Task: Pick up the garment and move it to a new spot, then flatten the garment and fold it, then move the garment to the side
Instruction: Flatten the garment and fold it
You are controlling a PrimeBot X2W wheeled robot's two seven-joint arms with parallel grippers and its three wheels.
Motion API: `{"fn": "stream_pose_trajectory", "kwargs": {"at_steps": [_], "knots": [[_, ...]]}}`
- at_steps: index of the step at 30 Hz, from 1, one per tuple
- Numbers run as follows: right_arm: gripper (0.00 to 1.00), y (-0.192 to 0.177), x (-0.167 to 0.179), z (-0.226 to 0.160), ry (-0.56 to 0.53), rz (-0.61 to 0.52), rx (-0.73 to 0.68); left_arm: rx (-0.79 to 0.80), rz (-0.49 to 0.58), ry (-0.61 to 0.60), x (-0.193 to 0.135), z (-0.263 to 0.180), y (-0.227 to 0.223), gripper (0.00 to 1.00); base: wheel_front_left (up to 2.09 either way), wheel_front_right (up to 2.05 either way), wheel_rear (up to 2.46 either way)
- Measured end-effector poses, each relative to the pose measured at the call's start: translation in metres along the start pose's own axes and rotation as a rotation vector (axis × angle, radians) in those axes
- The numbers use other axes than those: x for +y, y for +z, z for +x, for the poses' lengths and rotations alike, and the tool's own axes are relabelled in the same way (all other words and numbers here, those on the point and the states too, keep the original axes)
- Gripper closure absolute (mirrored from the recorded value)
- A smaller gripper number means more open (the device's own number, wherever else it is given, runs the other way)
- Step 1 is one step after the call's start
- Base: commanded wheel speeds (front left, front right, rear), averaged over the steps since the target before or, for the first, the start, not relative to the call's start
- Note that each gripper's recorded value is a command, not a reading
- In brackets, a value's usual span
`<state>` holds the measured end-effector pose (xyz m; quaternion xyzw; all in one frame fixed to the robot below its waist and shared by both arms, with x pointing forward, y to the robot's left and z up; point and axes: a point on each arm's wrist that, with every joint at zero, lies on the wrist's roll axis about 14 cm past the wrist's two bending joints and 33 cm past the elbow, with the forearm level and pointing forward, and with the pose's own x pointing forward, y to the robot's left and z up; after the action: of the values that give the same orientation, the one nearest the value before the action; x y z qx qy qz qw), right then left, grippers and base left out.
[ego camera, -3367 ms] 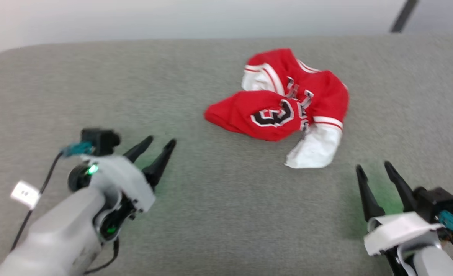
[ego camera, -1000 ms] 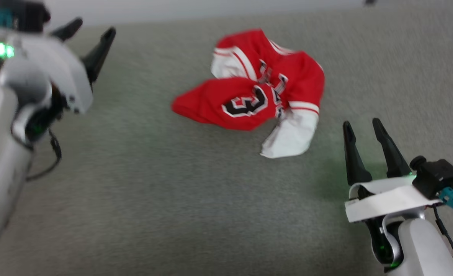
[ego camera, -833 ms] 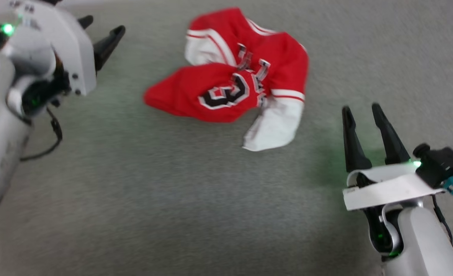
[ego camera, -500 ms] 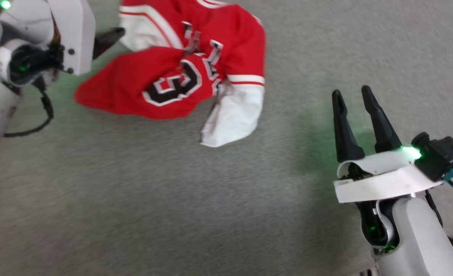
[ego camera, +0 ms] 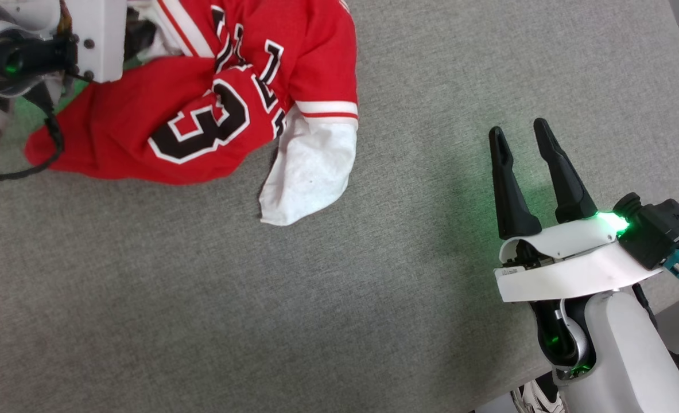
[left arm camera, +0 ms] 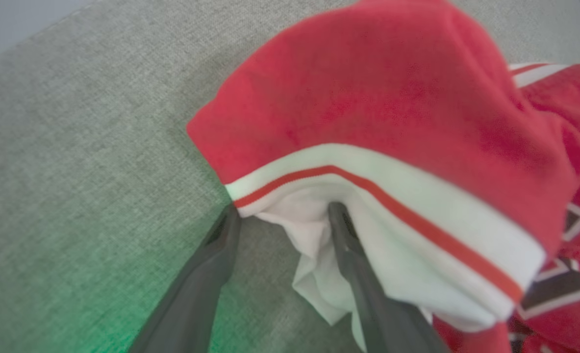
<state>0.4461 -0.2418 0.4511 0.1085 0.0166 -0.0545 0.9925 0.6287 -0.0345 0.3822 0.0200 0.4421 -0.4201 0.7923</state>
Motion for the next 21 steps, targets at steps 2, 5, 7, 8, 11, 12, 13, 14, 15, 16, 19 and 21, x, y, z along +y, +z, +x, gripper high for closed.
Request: {"fn": "stream_pose_trajectory", "kwargs": {"at_steps": [2, 5, 7, 8, 11, 12, 13, 14, 15, 16, 19, 21], "knots": [[0.0, 0.001, 0.001, 0.001, 0.002, 0.0, -0.002, -0.002, -0.001, 0.0, 0.0, 0.0, 0.0, 1.0, 0.0, 0.0, 0.0], [0.0, 0.001, 0.001, 0.002, 0.005, -0.003, -0.006, -0.015, 0.006, -0.008, -0.005, 0.0, 0.001, 1.0, 0.0, 0.0, 0.0], [0.0, 0.003, 0.002, 0.003, 0.007, -0.006, -0.01, -0.028, 0.009, -0.008, -0.008, -0.001, 0.001, 1.0, 0.0, 0.0, 0.0], [0.0, 0.003, 0.003, 0.003, 0.011, -0.009, -0.012, -0.035, 0.005, -0.008, -0.008, -0.003, 0.002, 1.0, 0.0, 0.0, 0.0], [0.0, 0.005, 0.007, 0.005, 0.023, -0.017, -0.02, -0.062, 0.012, 0.013, -0.007, -0.011, 0.004, 1.0, 0.0, 0.0, 0.0], [0.0, 0.005, 0.009, 0.006, 0.028, -0.021, -0.022, -0.073, 0.014, 0.02, -0.007, -0.014, 0.005, 1.0, 0.0, 0.0, 0.0], [0.0, 0.006, 0.01, 0.007, 0.034, -0.024, -0.025, -0.083, 0.014, 0.026, -0.006, -0.018, 0.006, 1.0, 0.0, 0.0, 0.0], [0.0, 0.007, 0.012, 0.007, 0.04, -0.029, -0.028, -0.095, 0.011, 0.034, -0.005, -0.024, 0.007, 1.0, 0.0, 0.0, 0.0], [0.0, 0.007, 0.014, 0.008, 0.046, -0.033, -0.03, -0.108, 0.007, 0.043, -0.003, -0.03, 0.009, 1.0, 0.0, 0.0, 0.0], [0.0, 0.006, 0.017, 0.008, 0.053, -0.034, -0.029, -0.123, 0.006, 0.056, -0.001, -0.037, 0.01, 1.0, 0.0, 0.0, 0.0], [0.0, 0.006, 0.027, 0.01, 0.08, -0.039, -0.033, -0.175, -0.009, 0.091, 0.007, -0.062, 0.017, 1.0, 0.0, 0.0, 0.0], [0.0, 0.007, 0.035, 0.012, 0.104, -0.04, -0.037, -0.209, -0.02, 0.118, 0.013, -0.082, 0.02, 1.0, 0.0, 0.0, 0.0]]}}
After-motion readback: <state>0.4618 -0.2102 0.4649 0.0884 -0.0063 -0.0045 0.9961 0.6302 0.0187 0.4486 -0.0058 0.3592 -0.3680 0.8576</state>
